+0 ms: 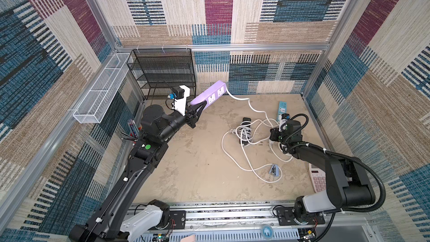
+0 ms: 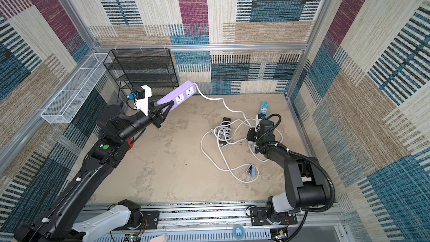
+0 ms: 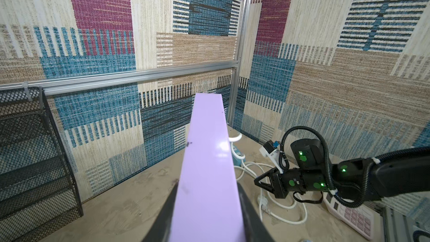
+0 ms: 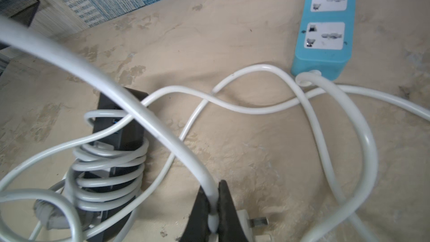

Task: Unwrap the cord wrapped around the power strip
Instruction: Unwrap the power cord from the power strip.

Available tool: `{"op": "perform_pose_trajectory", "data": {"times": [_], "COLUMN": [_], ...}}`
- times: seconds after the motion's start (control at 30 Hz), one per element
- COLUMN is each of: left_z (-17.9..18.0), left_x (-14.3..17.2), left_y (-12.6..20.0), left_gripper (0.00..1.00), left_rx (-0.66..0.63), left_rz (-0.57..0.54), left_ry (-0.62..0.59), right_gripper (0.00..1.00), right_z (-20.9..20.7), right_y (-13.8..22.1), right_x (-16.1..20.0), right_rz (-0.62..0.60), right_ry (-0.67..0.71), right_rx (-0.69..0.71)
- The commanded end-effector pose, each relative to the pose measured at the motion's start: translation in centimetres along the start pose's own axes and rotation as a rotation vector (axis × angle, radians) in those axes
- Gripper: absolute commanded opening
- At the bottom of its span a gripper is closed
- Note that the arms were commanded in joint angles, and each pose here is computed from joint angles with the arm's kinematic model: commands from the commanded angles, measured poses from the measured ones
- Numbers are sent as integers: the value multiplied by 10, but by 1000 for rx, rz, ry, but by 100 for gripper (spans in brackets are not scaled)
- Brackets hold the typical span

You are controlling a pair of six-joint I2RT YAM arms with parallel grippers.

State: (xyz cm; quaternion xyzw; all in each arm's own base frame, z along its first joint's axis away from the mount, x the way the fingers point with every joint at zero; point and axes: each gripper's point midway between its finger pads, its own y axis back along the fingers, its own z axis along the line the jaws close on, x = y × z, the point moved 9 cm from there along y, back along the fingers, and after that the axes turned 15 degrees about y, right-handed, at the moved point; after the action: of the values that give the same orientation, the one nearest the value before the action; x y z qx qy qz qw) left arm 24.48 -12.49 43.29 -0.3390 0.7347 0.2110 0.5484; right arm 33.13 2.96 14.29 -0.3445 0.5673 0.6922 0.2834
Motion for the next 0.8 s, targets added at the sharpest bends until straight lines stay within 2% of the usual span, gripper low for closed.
{"op": "perform_pose_trajectory", "data": {"times": [0.0, 0.3, 0.43, 0.5, 0.57, 0.67, 0.77], "left_z": [1, 14, 16, 16, 17, 17, 18], "left_x": [-14, -12, -9, -7, -4, 1, 3], "left_y": [9, 12, 7, 1, -6, -18, -29], "left_gripper": [0, 0, 0, 0, 0, 0, 0], "left_rx": [-46, -147, -125, -97, -55, 1, 44], "left_rz": [-91, -103, -82, -55, -21, 48, 108], "left_ry": [-53, -48, -32, -17, 0, 27, 51], "right_gripper": [0, 0, 1, 25, 62, 99, 98], "right_z": [-11, -27, -21, -14, -3, 17, 42], "right_y": [-2, 2, 9, 17, 33, 65, 101], "right_x": [-6, -12, -18, -26, -36, -54, -70], "right_rz": [-33, -30, -61, -106, -172, -283, -420], "right_ry": [-38, -67, -28, 13, 78, 181, 276], "right_rx": [36, 82, 19, -40, -83, -104, -132]}}
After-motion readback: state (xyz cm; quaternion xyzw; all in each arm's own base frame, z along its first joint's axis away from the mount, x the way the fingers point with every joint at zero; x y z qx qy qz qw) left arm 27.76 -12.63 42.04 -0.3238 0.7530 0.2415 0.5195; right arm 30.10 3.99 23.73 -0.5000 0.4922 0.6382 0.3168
